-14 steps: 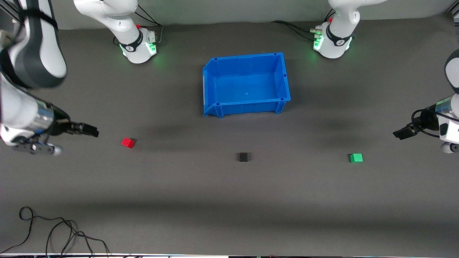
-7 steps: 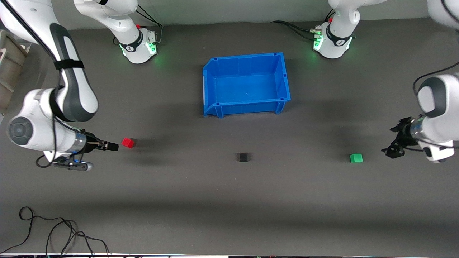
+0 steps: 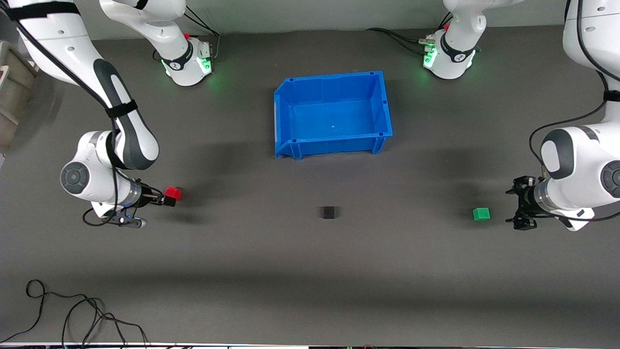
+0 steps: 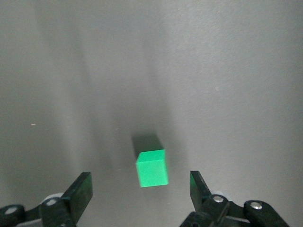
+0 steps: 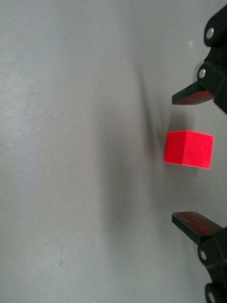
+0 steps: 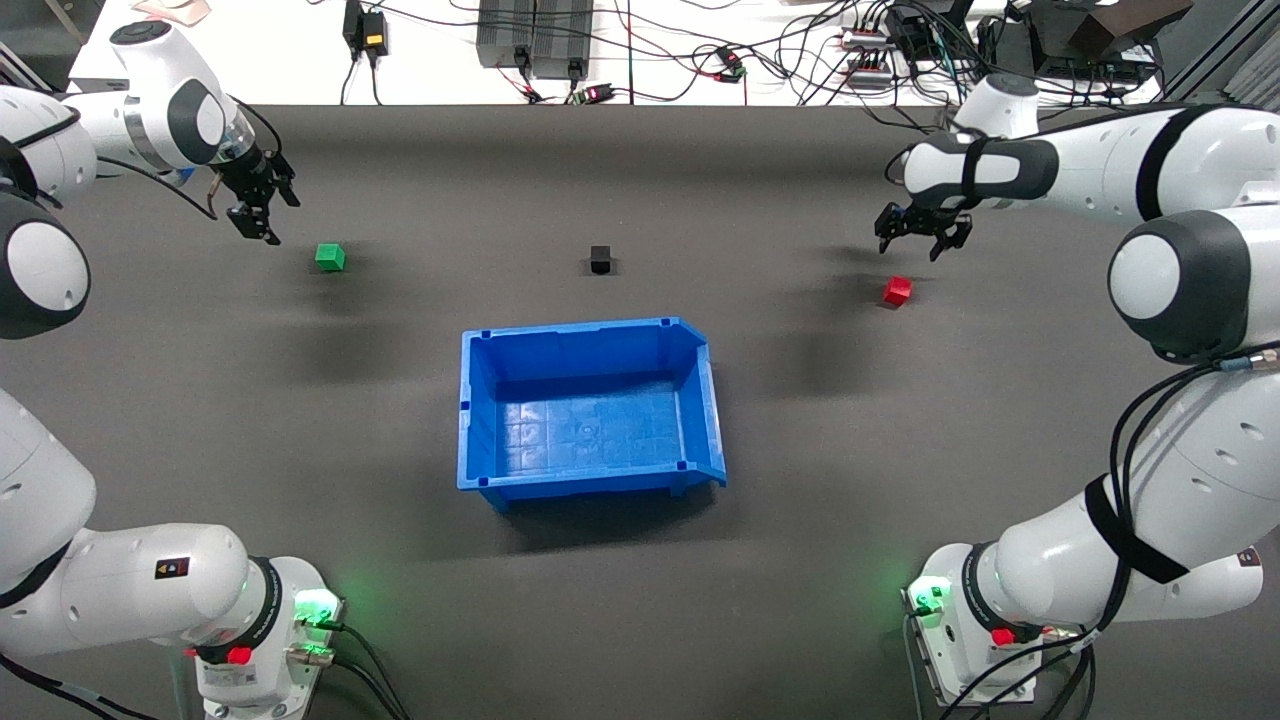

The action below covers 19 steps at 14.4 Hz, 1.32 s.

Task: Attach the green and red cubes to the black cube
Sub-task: 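Close the right gripper on the red cube while the left gripper grasps green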

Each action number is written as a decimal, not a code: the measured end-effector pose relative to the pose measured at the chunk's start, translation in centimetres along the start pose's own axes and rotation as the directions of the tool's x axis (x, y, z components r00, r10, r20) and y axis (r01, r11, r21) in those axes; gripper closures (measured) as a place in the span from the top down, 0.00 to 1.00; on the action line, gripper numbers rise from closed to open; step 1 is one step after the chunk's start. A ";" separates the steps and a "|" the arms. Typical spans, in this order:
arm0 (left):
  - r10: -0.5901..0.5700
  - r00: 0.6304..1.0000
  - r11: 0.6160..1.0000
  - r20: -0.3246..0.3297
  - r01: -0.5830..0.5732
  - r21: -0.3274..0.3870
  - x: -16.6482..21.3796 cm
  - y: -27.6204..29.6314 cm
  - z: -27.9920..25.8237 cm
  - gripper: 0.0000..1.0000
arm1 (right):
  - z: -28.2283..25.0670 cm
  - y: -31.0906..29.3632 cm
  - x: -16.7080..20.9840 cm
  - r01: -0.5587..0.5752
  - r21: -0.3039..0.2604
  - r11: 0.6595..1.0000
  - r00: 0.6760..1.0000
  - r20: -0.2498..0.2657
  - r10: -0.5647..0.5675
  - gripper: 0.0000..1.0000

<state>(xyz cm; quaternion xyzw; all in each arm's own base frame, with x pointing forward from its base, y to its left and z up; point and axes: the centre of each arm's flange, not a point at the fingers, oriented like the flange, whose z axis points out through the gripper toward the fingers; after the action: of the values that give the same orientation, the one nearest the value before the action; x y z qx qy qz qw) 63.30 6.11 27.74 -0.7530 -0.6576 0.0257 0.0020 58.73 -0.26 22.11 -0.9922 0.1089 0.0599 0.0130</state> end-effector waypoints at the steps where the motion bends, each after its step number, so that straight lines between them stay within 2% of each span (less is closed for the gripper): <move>1: -0.003 1.000 1.000 -0.004 0.003 -0.021 -0.1 0.4 1.0 0.93 | 0.7 0.1 0.0 -0.015 0.011 1.000 1.000 0.007 0.015 1.00; 3: -0.003 1.000 0.999 -0.006 0.003 -0.039 -0.6 1.0 4.1 0.93 | 1.8 0.2 0.0 -0.034 0.023 0.999 0.999 0.022 0.033 1.00; 6: 0.000 1.000 1.000 0.003 0.000 -0.004 -1.4 0.8 7.2 0.92 | 3.4 0.4 0.0 -0.049 0.028 0.998 0.998 0.038 0.048 1.00; 11: -0.037 0.999 0.999 0.005 0.037 0.005 -3.1 0.9 7.8 0.92 | 5.0 0.7 -0.2 -0.103 0.021 0.994 0.993 0.064 0.101 0.97; 14: -0.029 1.000 1.000 -0.003 0.029 0.007 -3.1 0.8 8.0 0.81 | 5.6 0.5 -0.3 -0.148 0.014 0.989 0.986 0.075 0.147 0.97; 18: -0.026 1.000 1.000 -0.017 0.026 0.006 -2.7 0.5 8.5 0.80 | 5.6 0.3 -0.4 -0.161 0.013 0.987 0.984 0.076 0.159 0.95; 19: -0.026 1.000 1.000 -0.018 0.026 0.008 -2.6 0.5 8.6 0.80 | 5.6 0.3 -0.4 -0.163 0.012 0.987 0.984 0.077 0.162 0.91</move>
<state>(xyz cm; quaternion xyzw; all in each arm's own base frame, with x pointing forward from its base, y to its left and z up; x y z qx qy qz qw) 63.08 3.22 19.20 -0.7445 -0.6672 0.0217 0.0110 57.64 -0.27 16.56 -0.9769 0.1894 0.0971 0.0214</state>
